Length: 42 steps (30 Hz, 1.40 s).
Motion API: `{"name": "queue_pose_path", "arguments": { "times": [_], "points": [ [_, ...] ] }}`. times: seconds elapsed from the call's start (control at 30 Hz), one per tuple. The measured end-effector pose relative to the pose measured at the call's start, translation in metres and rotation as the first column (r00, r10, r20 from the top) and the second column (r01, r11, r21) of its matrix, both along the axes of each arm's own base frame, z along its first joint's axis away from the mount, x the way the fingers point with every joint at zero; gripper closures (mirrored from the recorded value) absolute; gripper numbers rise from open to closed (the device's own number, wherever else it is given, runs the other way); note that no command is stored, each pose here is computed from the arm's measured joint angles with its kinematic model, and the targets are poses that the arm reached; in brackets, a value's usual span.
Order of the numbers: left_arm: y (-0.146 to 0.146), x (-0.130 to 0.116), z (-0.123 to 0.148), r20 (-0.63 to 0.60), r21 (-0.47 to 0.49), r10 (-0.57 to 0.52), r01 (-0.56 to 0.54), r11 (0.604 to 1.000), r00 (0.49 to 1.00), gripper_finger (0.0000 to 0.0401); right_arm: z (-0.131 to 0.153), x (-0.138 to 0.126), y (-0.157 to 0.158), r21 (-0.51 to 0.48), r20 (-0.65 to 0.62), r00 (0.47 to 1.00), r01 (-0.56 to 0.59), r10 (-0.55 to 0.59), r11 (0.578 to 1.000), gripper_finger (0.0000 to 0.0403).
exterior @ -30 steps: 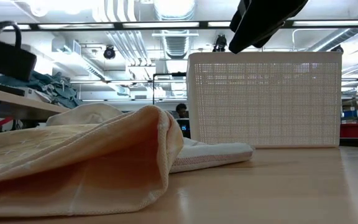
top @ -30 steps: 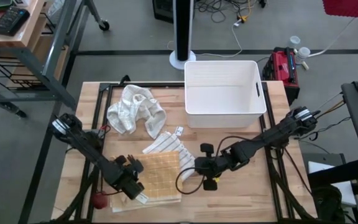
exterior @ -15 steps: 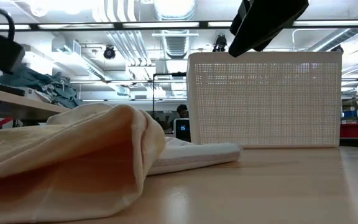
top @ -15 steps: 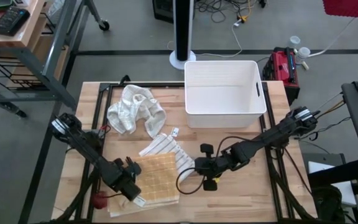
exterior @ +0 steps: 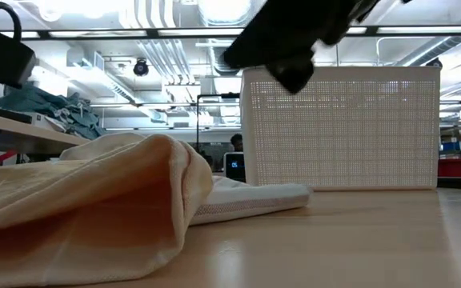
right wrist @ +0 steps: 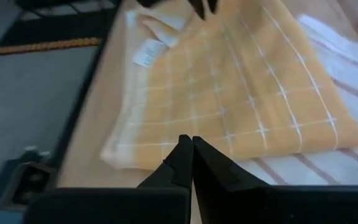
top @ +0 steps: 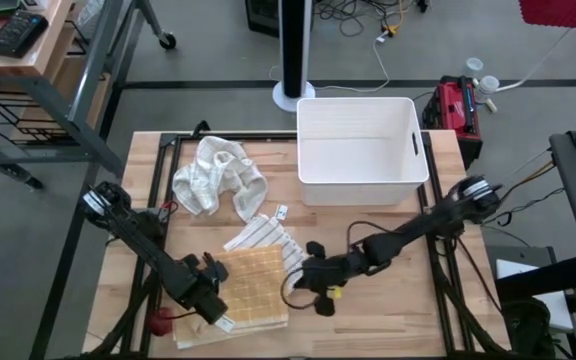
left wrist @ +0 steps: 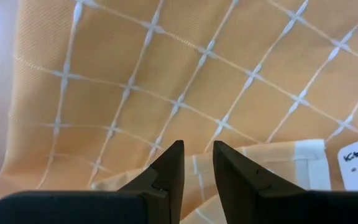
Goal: Fold towel
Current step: Fold the yellow squared towel
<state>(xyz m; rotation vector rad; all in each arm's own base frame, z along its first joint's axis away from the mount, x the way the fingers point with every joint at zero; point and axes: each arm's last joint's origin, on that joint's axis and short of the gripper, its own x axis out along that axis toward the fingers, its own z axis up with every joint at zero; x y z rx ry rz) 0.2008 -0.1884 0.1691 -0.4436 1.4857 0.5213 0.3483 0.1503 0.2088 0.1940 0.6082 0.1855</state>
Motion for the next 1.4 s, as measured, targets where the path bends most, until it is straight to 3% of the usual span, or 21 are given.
{"name": "queue_pose_path", "arguments": {
  "times": [0.33,0.5,0.7,0.9,1.1,1.2,1.4],
  "points": [
    [-0.005,0.003,-0.003,0.080,-0.021,-0.017,0.019,1.000,0.997,0.0325,-0.052,0.053,0.020,-0.022,-0.097,0.995,0.029,-0.031,0.999,0.0403],
    [-0.005,0.003,-0.004,0.086,-0.018,-0.020,0.021,1.000,0.996,0.0325,-0.075,0.067,0.019,-0.051,-0.167,0.985,0.045,-0.053,0.998,0.0403],
    [-0.005,0.003,-0.004,0.095,-0.012,-0.032,0.033,0.999,0.995,0.0325,-0.085,0.064,0.007,-0.095,-0.309,0.943,0.099,-0.124,0.991,0.0403],
    [-0.003,0.008,-0.004,0.219,0.109,-0.093,0.070,0.992,0.971,0.0325,-0.081,0.053,0.002,-0.147,-0.384,0.912,0.097,-0.147,0.984,0.0403],
    [0.001,0.006,-0.011,0.218,0.149,-0.134,0.103,0.984,0.967,0.0325,-0.073,0.047,0.000,-0.157,-0.412,0.899,0.088,-0.146,0.984,0.0403],
    [0.002,0.004,-0.019,0.236,0.126,-0.128,0.101,0.987,0.963,0.0325,-0.071,0.046,0.000,-0.155,-0.410,0.901,0.089,-0.146,0.984,0.0403],
    [-0.005,0.006,-0.027,0.263,-0.042,-0.109,0.125,0.991,0.959,0.0325,-0.070,0.046,-0.001,-0.161,-0.409,0.897,0.108,-0.166,0.981,0.0403]
  ]
}}
